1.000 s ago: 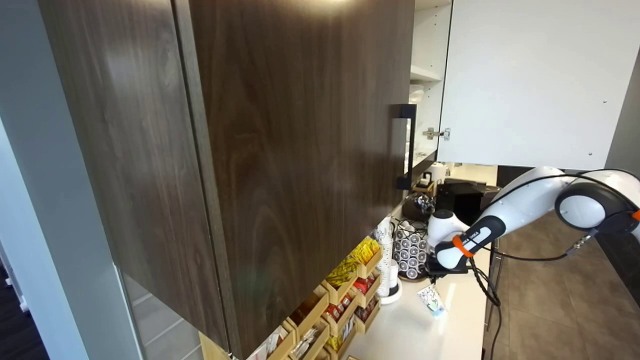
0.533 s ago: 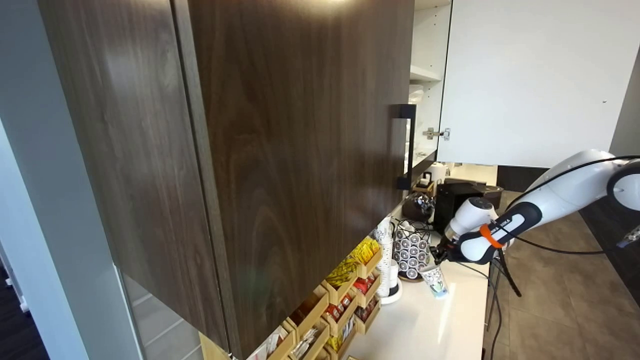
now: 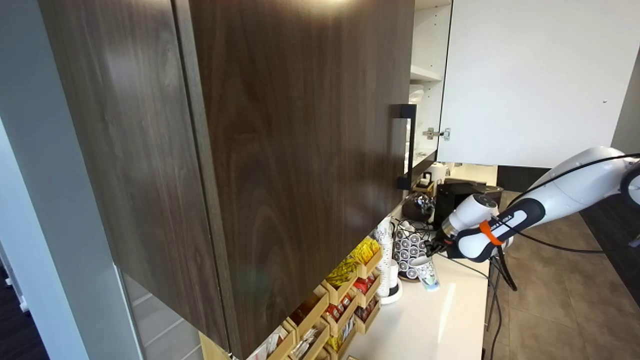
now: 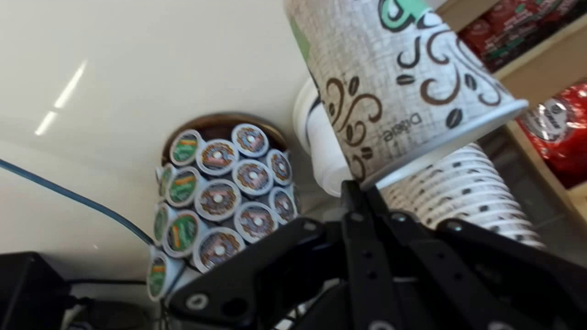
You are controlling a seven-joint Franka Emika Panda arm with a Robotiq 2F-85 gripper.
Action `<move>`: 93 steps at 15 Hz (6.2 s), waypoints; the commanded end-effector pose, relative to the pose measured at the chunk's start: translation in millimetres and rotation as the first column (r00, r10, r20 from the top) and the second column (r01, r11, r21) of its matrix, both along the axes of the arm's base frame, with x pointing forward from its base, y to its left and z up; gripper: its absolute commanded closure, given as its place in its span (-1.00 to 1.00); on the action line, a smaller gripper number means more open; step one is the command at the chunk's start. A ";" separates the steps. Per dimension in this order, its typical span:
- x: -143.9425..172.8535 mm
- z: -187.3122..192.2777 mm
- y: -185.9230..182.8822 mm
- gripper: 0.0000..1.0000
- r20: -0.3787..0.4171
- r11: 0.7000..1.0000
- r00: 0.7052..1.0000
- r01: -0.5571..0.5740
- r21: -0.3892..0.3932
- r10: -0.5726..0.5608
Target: Pick up the paper cup and place it the right way up in the bottom shelf of the open cabinet
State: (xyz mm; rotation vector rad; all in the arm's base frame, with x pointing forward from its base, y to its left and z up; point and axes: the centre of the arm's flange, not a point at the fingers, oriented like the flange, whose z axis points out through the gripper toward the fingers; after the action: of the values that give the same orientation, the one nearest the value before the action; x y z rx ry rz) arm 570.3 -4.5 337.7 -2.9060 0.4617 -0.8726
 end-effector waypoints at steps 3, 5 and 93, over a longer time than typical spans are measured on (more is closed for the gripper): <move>-21.0 54.5 0.8 0.99 0.201 0.983 0.963 -0.185 0.019 0.178; -28.4 70.6 3.0 0.99 0.224 0.978 0.954 -0.209 0.012 0.201; 35.5 436.5 -81.0 -0.29 0.535 0.967 0.836 -0.221 0.124 0.123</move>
State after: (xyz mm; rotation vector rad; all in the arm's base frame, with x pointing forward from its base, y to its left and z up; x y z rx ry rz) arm 604.4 -80.8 765.4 -2.3507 0.2037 -1.4258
